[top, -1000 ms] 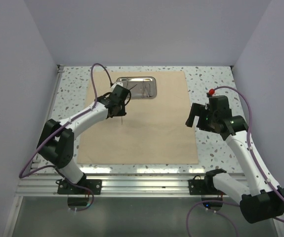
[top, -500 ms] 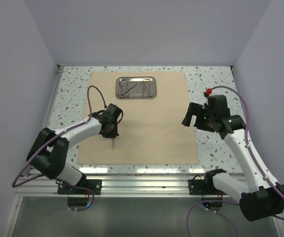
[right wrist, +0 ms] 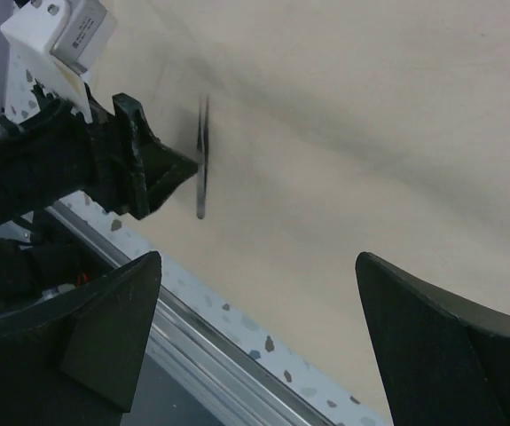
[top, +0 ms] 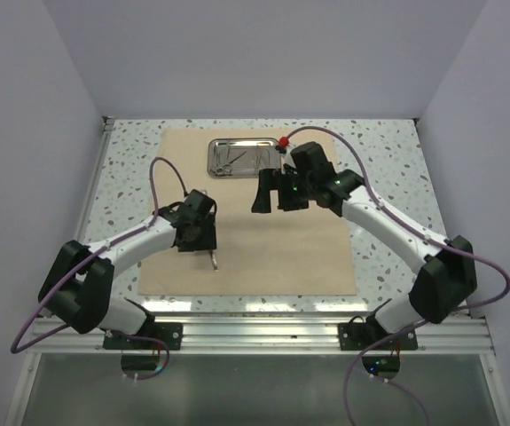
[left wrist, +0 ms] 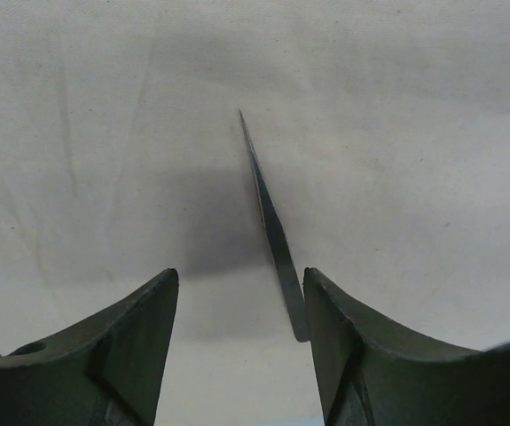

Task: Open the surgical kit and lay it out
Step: Place the medical item in the surgical kit, then pick up the medical item from the container.

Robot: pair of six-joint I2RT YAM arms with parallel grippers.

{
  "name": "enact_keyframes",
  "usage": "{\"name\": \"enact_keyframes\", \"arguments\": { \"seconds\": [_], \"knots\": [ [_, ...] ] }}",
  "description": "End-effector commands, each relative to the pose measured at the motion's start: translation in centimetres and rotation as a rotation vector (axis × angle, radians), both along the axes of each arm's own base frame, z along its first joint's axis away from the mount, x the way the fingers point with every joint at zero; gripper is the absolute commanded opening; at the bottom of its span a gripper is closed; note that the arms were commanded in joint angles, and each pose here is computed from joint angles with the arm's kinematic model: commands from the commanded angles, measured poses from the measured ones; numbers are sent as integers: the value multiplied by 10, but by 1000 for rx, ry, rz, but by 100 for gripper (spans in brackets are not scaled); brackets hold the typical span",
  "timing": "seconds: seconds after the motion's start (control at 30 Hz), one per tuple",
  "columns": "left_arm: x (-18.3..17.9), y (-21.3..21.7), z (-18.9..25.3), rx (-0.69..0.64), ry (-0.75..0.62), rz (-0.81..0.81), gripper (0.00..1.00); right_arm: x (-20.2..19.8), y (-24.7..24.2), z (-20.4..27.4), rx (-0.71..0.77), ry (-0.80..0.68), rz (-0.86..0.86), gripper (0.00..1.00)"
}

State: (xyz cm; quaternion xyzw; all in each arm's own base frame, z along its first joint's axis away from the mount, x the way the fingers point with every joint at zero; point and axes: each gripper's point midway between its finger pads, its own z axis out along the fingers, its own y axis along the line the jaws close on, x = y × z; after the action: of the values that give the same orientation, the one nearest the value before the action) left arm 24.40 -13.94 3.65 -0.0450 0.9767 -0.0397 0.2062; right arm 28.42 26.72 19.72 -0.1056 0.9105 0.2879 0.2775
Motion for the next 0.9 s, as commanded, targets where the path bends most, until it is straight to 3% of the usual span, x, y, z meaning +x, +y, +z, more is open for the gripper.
{"name": "enact_keyframes", "arguments": {
  "seconds": [0.0, 0.2, 0.4, 0.47, 0.53, 0.57, 0.63, 0.67, 0.73, 0.77, 0.83, 0.87],
  "knots": [
    [7, -7, 16, -64, -59, 3, 61, 16, 50, 11, 123, 13, 50, 93],
    [4, -12, 37, -138, -126, -14, 52, 16, 106, -40, 98, 168, 135, 84],
    [35, -14, 86, -113, -269, -50, 52, 24, 81, -44, 36, 138, 22, 83],
    [61, -18, 108, -80, -341, -72, 52, 36, 57, -43, -43, 85, -65, 86],
    [93, -30, 116, -46, -354, -97, 48, 42, 24, -34, -129, 47, -154, 89],
    [107, -35, 100, -9, -316, -105, 46, 42, 15, -31, -149, 37, -173, 90],
    [141, -52, 121, -11, -367, -122, 41, 37, -10, -18, -177, 7, -225, 91],
    [155, -58, 99, 19, -325, -127, 40, 33, -23, -19, -209, -10, -256, 92],
    [189, -77, 117, 2, -372, -135, 37, 24, -39, 0, -196, -54, -289, 93],
    [201, -84, 92, 26, -328, -141, 36, 20, -46, 2, -201, -59, -305, 94],
    [232, -102, 108, -2, -373, -140, 34, 4, -63, 6, -212, -58, -329, 94],
    [242, -108, 80, 16, -332, -140, 34, -4, -74, -1, -248, -44, -344, 94]
  ]
}}
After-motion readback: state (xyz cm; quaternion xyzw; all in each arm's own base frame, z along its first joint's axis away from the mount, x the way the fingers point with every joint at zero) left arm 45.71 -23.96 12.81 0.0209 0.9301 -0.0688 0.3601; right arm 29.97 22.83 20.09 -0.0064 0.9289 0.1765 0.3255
